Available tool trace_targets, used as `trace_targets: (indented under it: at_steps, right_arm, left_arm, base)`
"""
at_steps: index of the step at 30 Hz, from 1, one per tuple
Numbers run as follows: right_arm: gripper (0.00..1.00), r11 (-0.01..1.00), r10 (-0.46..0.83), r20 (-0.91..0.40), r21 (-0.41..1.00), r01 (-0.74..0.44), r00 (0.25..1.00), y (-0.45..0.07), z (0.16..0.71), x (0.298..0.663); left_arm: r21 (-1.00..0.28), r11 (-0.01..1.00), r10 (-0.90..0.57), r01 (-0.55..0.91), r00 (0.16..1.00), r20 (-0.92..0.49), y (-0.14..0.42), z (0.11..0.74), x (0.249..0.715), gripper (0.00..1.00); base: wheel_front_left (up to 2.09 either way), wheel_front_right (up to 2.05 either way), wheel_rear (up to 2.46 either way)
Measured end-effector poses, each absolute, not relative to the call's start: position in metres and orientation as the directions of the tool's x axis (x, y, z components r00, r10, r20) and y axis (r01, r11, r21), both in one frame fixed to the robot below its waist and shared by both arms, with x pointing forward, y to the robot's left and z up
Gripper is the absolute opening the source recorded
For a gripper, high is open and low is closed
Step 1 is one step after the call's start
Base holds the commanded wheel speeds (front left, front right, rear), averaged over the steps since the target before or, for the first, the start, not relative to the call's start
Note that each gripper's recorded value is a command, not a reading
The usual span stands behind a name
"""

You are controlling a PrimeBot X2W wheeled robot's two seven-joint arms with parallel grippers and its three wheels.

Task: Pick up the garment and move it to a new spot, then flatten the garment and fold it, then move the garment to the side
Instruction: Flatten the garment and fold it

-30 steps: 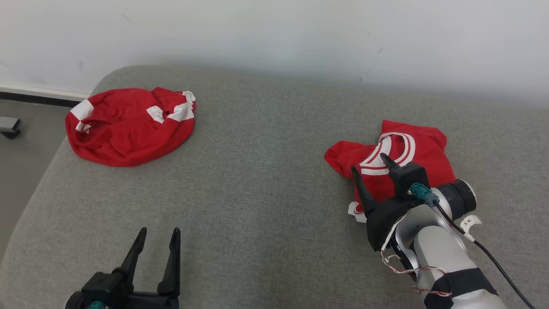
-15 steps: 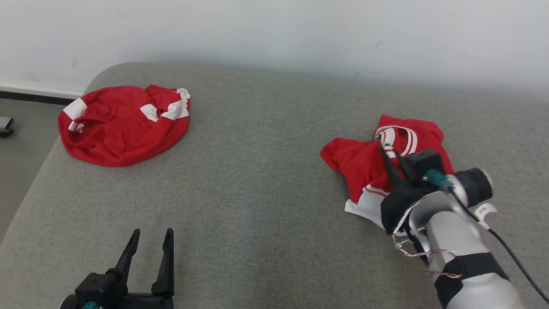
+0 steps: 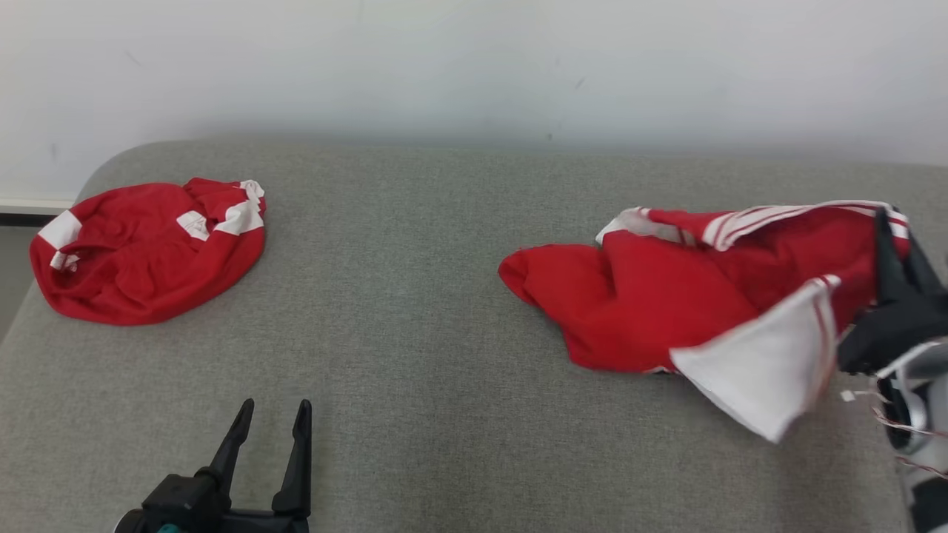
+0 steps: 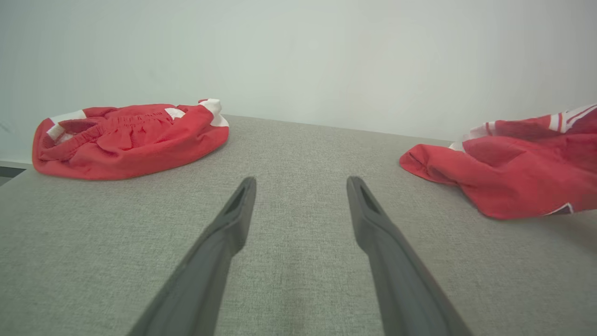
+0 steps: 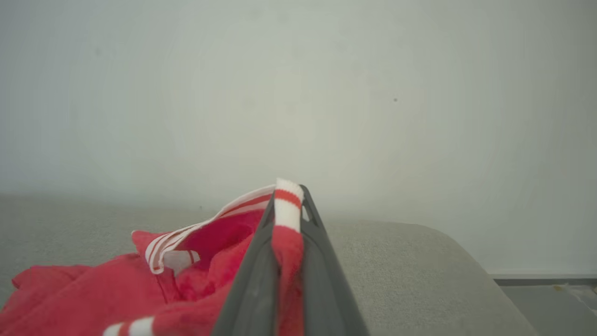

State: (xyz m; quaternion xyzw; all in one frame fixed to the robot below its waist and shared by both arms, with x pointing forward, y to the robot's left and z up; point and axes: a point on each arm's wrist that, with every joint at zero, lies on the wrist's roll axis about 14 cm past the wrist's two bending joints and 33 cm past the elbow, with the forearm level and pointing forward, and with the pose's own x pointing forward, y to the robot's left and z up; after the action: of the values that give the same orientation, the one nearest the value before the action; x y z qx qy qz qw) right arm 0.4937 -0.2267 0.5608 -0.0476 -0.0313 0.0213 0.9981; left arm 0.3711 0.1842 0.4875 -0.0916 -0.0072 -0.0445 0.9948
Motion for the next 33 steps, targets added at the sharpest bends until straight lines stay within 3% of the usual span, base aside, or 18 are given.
trace_targets:
  at_steps: [8, 14, 21, 22, 23, 33]
  right_arm:
    - [0.00, 0.991, -0.131, -0.057, -0.036, 0.129, 0.990, -0.296, 0.531, 0.461]
    - [0.00, 0.990, -0.139, -0.120, -0.012, 0.139, 0.983, -0.298, 0.508, 0.449]
    - [0.00, 0.991, -0.131, -0.088, -0.018, 0.130, 0.987, -0.293, 0.514, 0.447]
    - [0.67, 0.991, -0.132, -0.072, -0.036, 0.130, 0.989, -0.294, 0.517, 0.447]
    - [1.00, 0.990, -0.132, -0.066, -0.056, 0.129, 0.989, -0.295, 0.520, 0.447]
    - [1.00, 0.993, -0.085, 0.146, -0.064, 0.095, 0.986, -0.273, 0.561, 0.443]
  left_arm:
    - [-0.187, 0.977, -0.097, 0.098, 0.995, 0.015, 0.181, 0.485, 0.371, 1.00]
    - [-0.191, 0.978, -0.084, 0.085, 0.996, 0.010, 0.185, 0.484, 0.368, 1.00]
    - [-0.190, 0.978, -0.080, 0.082, 0.997, 0.017, 0.186, 0.486, 0.366, 1.00]
    - [-0.189, 0.978, -0.081, 0.082, 0.997, 0.018, 0.186, 0.486, 0.367, 1.00]
    - [-0.188, 0.979, -0.081, 0.083, 0.997, 0.018, 0.186, 0.486, 0.367, 1.00]
    - [-0.184, 0.980, -0.079, 0.081, 0.997, 0.018, 0.187, 0.486, 0.365, 1.00]
  base:
    - [0.00, 0.00, 0.00]
    - [0.00, 0.00, 0.00]
    - [0.00, 0.00, 0.00]
    - [0.00, 0.00, 0.00]
    - [0.00, 0.00, 0.00]
    - [0.00, 0.00, 0.00]
